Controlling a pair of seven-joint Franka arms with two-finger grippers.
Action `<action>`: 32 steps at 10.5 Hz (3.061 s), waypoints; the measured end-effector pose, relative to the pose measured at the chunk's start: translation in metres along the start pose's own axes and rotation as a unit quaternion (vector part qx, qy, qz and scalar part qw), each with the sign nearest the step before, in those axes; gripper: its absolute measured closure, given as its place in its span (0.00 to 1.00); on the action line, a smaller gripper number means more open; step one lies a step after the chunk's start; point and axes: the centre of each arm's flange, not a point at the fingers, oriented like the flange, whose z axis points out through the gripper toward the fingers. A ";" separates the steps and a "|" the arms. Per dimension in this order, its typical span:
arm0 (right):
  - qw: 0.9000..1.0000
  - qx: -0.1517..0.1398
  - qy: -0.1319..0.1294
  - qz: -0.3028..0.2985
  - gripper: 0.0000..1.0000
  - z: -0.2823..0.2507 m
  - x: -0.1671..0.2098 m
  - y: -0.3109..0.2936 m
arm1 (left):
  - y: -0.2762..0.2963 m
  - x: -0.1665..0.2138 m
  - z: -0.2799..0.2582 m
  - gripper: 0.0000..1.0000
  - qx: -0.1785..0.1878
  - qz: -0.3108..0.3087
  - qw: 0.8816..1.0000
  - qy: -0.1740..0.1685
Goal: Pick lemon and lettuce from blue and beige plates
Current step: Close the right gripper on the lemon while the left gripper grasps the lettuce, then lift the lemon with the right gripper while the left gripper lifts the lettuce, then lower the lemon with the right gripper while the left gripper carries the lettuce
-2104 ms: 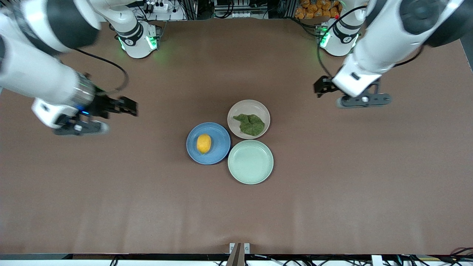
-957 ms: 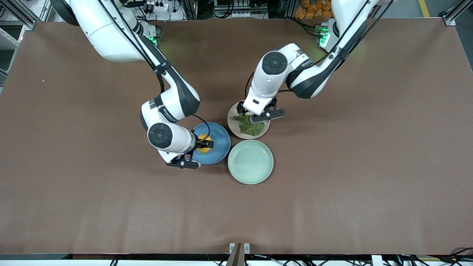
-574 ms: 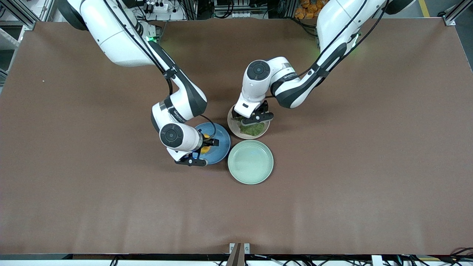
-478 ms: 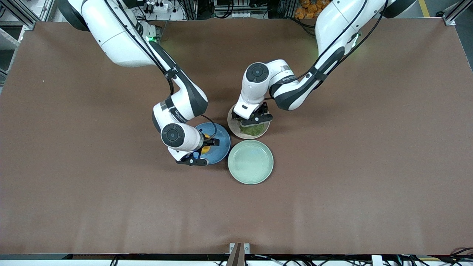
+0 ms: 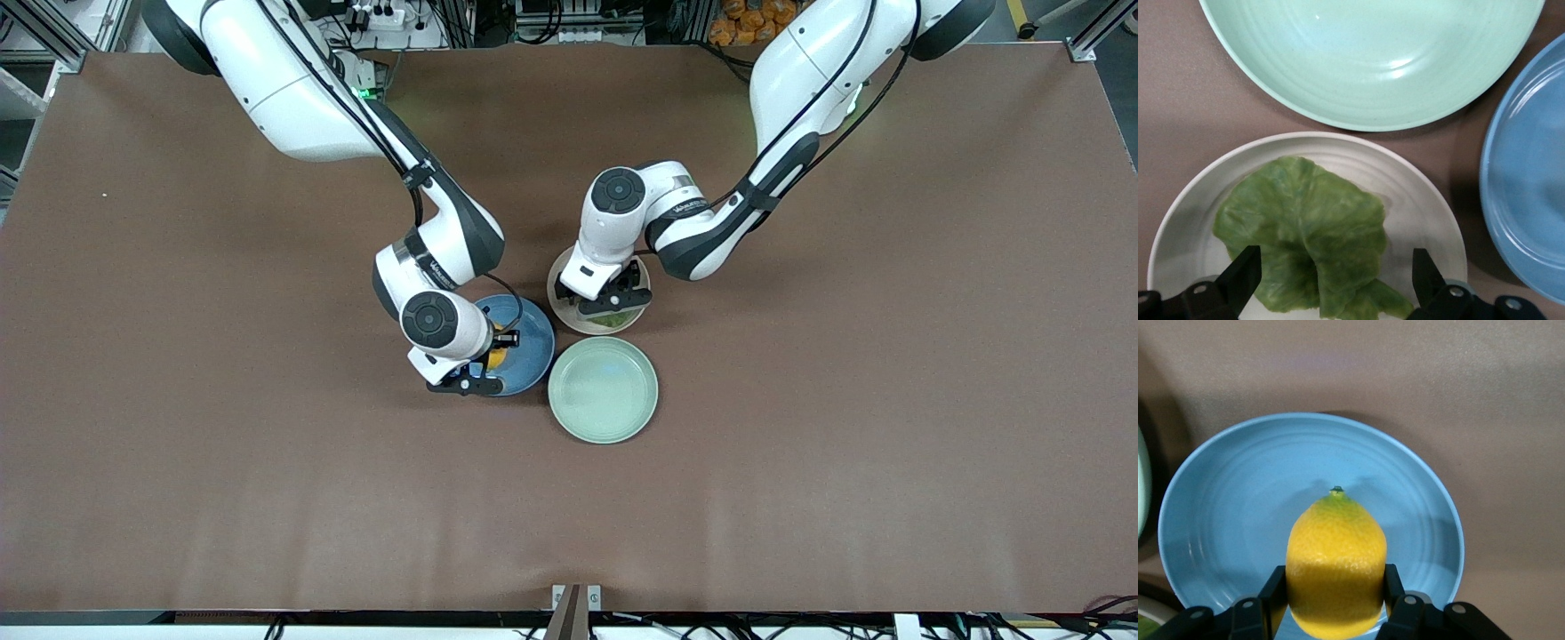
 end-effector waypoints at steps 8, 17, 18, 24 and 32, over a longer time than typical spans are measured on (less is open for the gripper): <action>0.998 -0.050 -0.027 -0.034 0.38 -0.148 0.033 0.181 | -0.001 -0.003 0.012 0.64 0.007 0.008 1.000 0.000; 0.997 -0.037 -0.022 -0.061 0.37 -0.006 0.032 0.319 | -0.025 0.062 -0.123 0.98 0.060 -0.025 0.995 0.075; 0.997 -0.037 -0.021 -0.059 0.28 -0.008 0.033 0.321 | -0.045 0.085 -0.148 0.98 0.065 -0.016 0.995 0.075; 0.998 -0.050 -0.027 -0.034 0.00 -0.241 0.020 0.329 | -0.271 0.248 -0.172 0.98 0.094 0.084 0.992 0.019; 0.995 -0.016 0.094 -0.035 0.00 -0.440 -0.099 0.315 | -0.363 0.302 -0.101 0.76 0.078 0.127 0.989 -0.016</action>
